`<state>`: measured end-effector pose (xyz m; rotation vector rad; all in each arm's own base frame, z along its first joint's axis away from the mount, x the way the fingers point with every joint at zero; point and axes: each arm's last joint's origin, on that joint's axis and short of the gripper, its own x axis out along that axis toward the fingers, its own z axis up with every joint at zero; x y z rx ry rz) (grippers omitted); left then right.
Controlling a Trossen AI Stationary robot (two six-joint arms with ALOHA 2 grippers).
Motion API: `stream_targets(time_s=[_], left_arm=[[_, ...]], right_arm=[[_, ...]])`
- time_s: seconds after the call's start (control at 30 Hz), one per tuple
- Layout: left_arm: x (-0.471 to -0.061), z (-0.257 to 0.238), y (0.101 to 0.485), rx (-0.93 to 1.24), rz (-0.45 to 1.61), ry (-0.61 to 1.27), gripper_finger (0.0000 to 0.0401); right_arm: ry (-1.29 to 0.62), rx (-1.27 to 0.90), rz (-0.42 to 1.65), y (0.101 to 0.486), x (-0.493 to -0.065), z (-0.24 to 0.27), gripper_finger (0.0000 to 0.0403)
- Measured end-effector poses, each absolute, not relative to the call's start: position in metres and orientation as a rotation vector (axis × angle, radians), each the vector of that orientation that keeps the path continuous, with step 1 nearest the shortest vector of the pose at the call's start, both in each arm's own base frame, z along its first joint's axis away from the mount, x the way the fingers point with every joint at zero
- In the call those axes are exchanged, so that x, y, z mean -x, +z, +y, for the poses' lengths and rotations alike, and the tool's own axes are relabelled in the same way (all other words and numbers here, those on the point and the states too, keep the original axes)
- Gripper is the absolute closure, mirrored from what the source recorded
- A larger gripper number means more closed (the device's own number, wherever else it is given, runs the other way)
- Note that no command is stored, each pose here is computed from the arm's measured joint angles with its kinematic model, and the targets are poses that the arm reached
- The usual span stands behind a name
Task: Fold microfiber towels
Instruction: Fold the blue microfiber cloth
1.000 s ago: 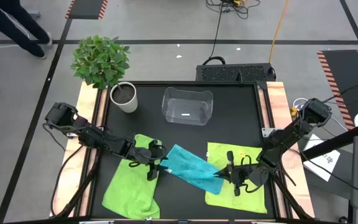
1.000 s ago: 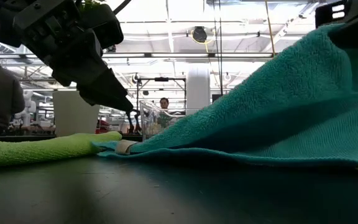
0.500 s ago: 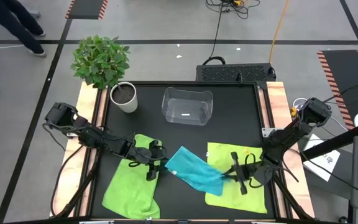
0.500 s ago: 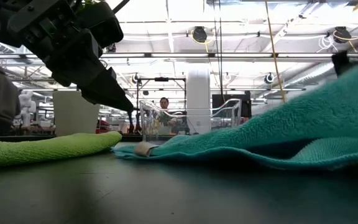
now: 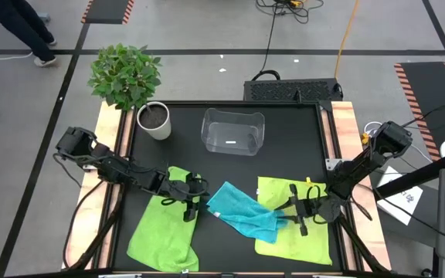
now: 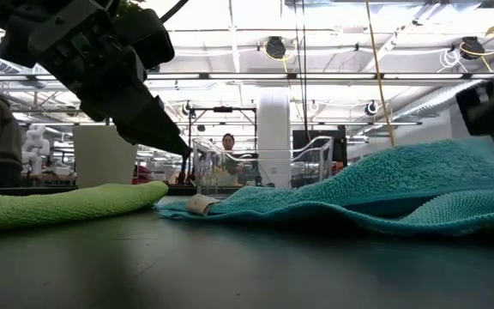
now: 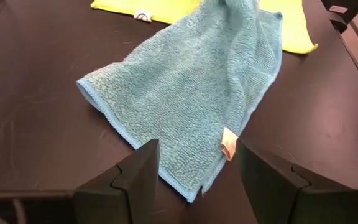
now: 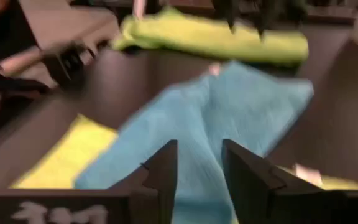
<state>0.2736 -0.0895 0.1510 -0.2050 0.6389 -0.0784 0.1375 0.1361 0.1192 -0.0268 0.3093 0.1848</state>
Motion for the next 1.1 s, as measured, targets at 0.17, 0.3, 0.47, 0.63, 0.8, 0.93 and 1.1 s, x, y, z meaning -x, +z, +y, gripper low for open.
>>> stream_targets(time_s=[0.17,0.3,0.47,0.63,0.8,0.93,1.1], left_arm=[[-0.274,-0.089,0.151,0.205,0.640,-0.075,0.0187],[-0.273,-0.089,0.150,0.192,0.651,-0.077,0.0187],[-0.273,-0.089,0.150,0.185,0.653,-0.079,0.0187],[-0.273,-0.089,0.150,0.183,0.652,-0.080,0.0187],[-0.273,-0.089,0.150,0.186,0.645,-0.081,0.0187],[-0.274,-0.089,0.151,0.195,0.640,-0.079,0.0187],[-0.274,-0.089,0.151,0.212,0.640,-0.073,0.0187]], right_arm=[[0.235,0.093,0.273,0.129,-0.142,0.145,0.0235],[0.287,0.171,0.368,0.133,-0.149,0.161,0.0228],[0.282,0.287,0.497,0.124,-0.157,0.177,0.0237],[0.268,0.378,0.549,0.109,-0.163,0.191,0.0251],[0.203,0.457,0.567,0.095,-0.164,0.198,0.0267],[0.132,0.495,0.551,0.093,-0.164,0.196,0.0290],[0.123,0.482,0.531,0.102,-0.163,0.195,0.0355]])
